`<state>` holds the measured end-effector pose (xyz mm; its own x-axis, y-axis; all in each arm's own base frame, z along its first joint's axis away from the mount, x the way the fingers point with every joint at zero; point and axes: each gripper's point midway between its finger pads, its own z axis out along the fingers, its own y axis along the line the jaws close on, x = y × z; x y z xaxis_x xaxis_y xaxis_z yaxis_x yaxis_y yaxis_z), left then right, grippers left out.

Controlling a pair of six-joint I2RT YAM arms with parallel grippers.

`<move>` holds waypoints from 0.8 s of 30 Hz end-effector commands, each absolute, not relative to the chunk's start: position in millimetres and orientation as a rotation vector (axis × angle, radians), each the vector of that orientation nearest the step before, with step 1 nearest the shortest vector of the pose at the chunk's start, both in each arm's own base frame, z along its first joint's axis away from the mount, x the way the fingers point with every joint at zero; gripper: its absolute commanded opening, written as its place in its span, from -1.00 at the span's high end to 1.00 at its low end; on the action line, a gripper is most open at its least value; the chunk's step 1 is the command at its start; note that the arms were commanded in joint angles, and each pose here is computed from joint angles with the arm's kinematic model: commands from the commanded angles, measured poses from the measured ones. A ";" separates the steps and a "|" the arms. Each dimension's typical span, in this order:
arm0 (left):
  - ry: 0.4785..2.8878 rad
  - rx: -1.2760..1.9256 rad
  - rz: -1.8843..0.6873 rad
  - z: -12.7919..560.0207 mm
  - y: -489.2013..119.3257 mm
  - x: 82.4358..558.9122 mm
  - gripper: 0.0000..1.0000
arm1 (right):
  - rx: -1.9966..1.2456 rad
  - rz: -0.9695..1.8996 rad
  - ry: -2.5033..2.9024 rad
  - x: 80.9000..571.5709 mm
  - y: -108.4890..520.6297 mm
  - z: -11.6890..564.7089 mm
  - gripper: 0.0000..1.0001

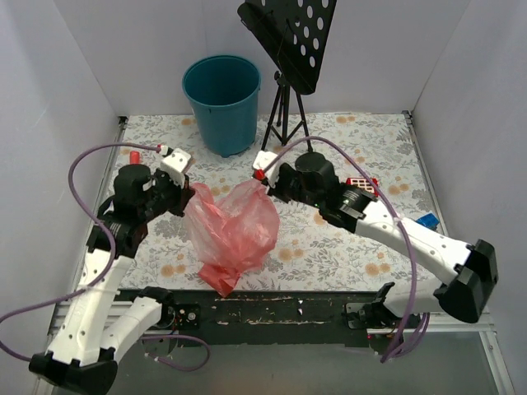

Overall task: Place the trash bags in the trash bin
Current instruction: Unfold the trash bag at the center of the board.

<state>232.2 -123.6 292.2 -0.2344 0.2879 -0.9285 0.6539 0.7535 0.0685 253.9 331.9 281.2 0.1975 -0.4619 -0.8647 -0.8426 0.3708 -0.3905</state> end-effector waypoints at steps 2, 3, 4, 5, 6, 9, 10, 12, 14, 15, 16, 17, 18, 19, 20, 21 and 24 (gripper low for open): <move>2.083 0.093 0.087 262.6 -27.4 264.4 1.00 | -1.058 0.232 1.521 326.2 344.0 290.4 0.97; 2.065 0.080 0.166 268.2 -15.1 268.6 1.00 | -1.051 0.215 1.506 341.0 350.8 292.4 0.97; 2.013 0.065 0.226 285.3 -4.7 274.7 1.00 | -1.023 0.195 1.460 357.8 358.5 308.5 0.97; 1.936 0.061 0.280 312.3 3.1 281.9 1.00 | -1.002 0.183 1.422 374.0 368.1 321.6 0.97; 1.866 0.065 0.325 339.4 8.8 289.0 1.00 | -0.972 0.182 1.353 387.2 379.2 350.7 0.97; 1.578 0.035 0.339 458.9 9.4 310.5 1.00 | -0.803 0.139 1.066 421.4 404.6 478.5 0.97; 1.471 0.011 0.326 504.3 8.2 315.6 1.00 | -0.734 0.128 0.967 428.9 409.2 519.7 0.97; 1.301 -0.031 0.280 592.5 1.6 331.2 1.00 | -0.531 0.083 0.654 411.6 391.8 631.4 0.97; 1.094 -0.045 0.253 679.3 -1.3 323.7 1.00 | -0.424 0.026 0.262 358.8 378.2 687.3 0.97; 0.979 -0.040 0.230 715.8 -5.8 317.9 1.00 | -0.440 -0.019 0.092 324.0 374.9 702.3 0.97; 0.836 -0.011 0.207 754.7 -9.9 293.3 1.00 | -0.472 -0.043 -0.020 291.3 371.3 713.1 0.97; 0.704 0.034 0.201 782.2 -16.3 270.7 1.00 | -0.490 -0.068 -0.103 265.0 367.7 718.5 0.97; 0.581 0.099 0.197 800.5 -26.0 248.2 1.00 | -0.481 -0.087 -0.162 243.7 359.2 725.3 0.97; 0.489 0.175 0.215 804.7 -36.1 228.7 1.00 | -0.473 -0.114 -0.188 232.5 356.7 727.4 0.97; 0.404 0.302 0.232 795.8 -55.4 213.6 1.00 | -0.442 -0.146 -0.199 225.6 349.3 731.8 0.97; 0.387 0.476 0.249 760.1 -84.7 227.3 1.00 | -0.406 -0.170 -0.188 226.2 342.4 732.7 0.97; 0.438 0.863 0.184 642.3 -135.5 227.8 1.00 | -0.346 -0.303 -0.135 240.1 331.7 707.8 0.97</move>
